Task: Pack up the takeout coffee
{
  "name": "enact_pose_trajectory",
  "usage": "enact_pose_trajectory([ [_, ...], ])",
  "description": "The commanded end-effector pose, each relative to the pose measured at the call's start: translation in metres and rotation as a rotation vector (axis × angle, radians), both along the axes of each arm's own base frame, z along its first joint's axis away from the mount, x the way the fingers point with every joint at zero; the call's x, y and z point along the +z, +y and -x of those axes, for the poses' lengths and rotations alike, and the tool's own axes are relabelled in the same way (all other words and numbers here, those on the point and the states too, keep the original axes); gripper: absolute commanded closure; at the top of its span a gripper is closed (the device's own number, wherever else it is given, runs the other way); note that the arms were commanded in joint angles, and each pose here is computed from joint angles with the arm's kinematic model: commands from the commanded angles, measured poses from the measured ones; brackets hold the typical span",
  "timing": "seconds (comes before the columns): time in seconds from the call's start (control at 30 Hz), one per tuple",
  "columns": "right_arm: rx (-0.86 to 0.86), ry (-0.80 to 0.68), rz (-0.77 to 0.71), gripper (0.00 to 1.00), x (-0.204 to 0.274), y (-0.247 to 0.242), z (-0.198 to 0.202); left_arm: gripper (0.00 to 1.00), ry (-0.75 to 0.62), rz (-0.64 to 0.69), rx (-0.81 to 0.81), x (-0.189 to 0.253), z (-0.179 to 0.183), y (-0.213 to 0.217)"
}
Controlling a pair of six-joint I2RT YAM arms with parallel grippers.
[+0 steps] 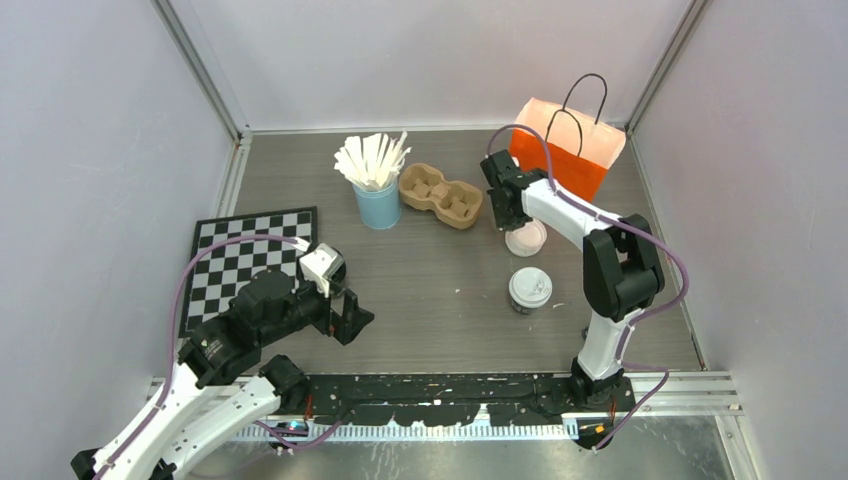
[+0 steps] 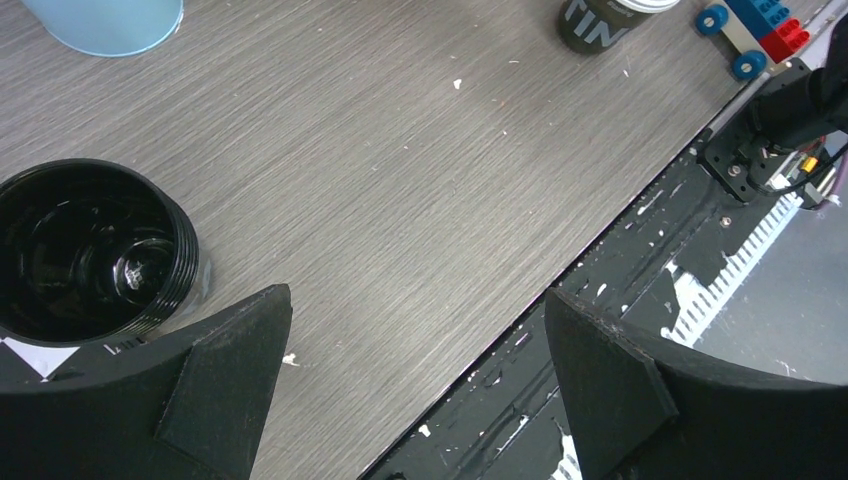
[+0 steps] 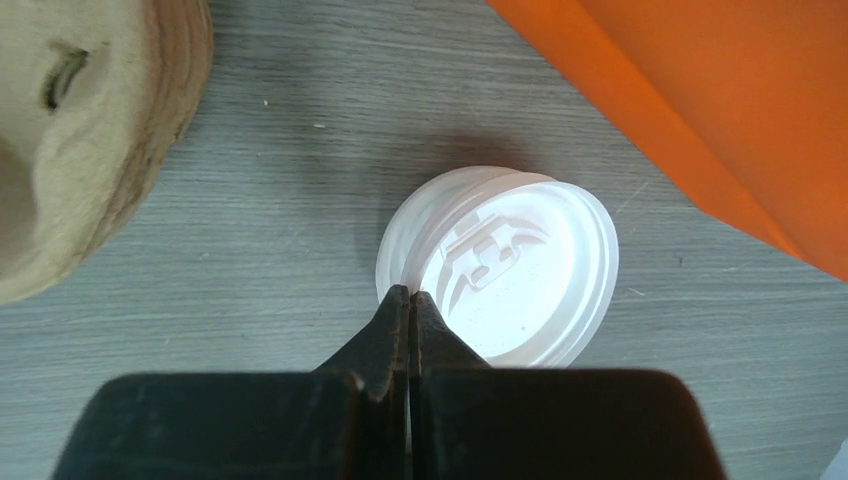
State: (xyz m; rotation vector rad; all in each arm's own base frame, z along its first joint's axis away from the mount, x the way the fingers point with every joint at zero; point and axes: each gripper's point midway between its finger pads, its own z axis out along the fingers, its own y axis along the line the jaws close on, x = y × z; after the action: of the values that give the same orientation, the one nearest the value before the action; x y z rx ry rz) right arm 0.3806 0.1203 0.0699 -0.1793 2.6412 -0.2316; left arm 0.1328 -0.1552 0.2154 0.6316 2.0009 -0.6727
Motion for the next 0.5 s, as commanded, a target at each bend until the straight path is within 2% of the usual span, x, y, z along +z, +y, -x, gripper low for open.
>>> enact_pose_trajectory([
  [0.0,-0.035,-0.092,-0.046,1.0,0.052,0.002,-0.005,0.0,0.0,-0.013,0.054,0.001,-0.01,0.002],
  [0.17,-0.004,-0.083,-0.065,1.0,0.051,0.008,-0.006,0.0,0.012,-0.048,0.12,-0.003,-0.018,0.01],
  [0.47,-0.001,-0.047,0.004,0.98,0.018,0.004,-0.014,0.0,-0.002,-0.031,0.098,-0.001,-0.015,0.008],
])
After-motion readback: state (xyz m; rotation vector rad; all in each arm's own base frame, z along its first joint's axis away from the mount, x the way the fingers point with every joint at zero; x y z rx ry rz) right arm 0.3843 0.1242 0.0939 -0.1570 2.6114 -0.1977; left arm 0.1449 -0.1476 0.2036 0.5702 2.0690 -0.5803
